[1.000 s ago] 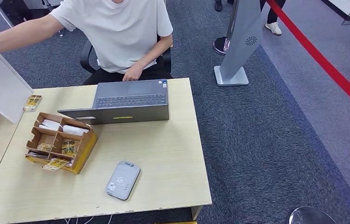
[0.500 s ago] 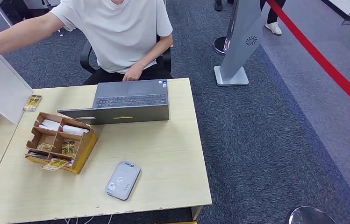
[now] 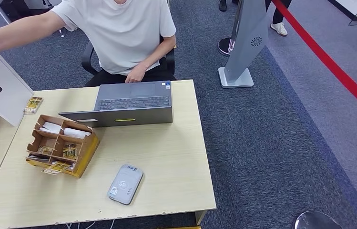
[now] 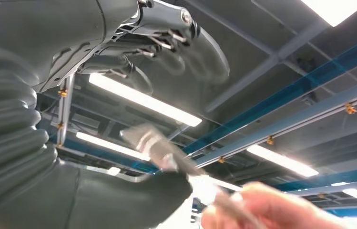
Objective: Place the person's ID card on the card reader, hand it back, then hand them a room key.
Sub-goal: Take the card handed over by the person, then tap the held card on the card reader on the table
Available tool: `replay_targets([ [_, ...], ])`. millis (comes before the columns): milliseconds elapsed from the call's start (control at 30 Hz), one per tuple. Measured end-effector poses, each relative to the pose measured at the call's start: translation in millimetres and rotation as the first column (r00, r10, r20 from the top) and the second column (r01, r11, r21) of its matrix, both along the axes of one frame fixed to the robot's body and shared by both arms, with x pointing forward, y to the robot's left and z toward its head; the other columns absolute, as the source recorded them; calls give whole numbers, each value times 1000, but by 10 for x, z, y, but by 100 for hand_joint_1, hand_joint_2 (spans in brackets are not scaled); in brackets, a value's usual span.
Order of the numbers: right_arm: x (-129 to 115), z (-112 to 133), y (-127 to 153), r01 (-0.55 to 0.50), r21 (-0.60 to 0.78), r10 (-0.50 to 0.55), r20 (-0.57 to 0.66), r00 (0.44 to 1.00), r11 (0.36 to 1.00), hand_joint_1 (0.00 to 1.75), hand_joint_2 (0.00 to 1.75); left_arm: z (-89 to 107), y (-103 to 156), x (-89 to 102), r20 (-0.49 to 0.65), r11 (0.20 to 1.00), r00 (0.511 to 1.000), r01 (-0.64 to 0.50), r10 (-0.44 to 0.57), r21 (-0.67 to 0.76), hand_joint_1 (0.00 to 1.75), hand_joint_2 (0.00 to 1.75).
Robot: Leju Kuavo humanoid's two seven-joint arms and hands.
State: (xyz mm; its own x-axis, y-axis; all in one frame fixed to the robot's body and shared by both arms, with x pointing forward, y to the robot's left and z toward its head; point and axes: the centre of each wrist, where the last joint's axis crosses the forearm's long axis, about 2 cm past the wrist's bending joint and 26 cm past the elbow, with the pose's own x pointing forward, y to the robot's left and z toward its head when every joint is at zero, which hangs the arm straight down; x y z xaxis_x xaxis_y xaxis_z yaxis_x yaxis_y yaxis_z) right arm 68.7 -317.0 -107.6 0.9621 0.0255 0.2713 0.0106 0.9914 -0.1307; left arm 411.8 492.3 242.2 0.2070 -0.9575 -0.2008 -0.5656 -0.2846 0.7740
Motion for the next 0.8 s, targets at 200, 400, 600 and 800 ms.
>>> replay_targets([
  [200, 0, 0, 0, -2, -1, 2, -1, 1000, 1000, 0, 175, -7, -6, -13, -2, 1000, 1000, 20, -20, 11, 175, 175],
  [400, 0, 0, 0, -2, -1, 2, -1, 1000, 1000, 0, 175, -4, 7, -25, 0, 1000, 1000, 20, -20, 16, 175, 175],
  [600, 0, 0, 0, -2, -1, 2, -2, 1000, 1000, 0, 175, 4, 6, -26, 3, 1000, 1000, 21, -21, 18, 175, 175],
  [800, 0, 0, 0, -2, -2, 2, -1, 1000, 1000, 0, 175, 4, 7, -26, 1, 999, 1000, 25, -25, 23, 175, 175],
])
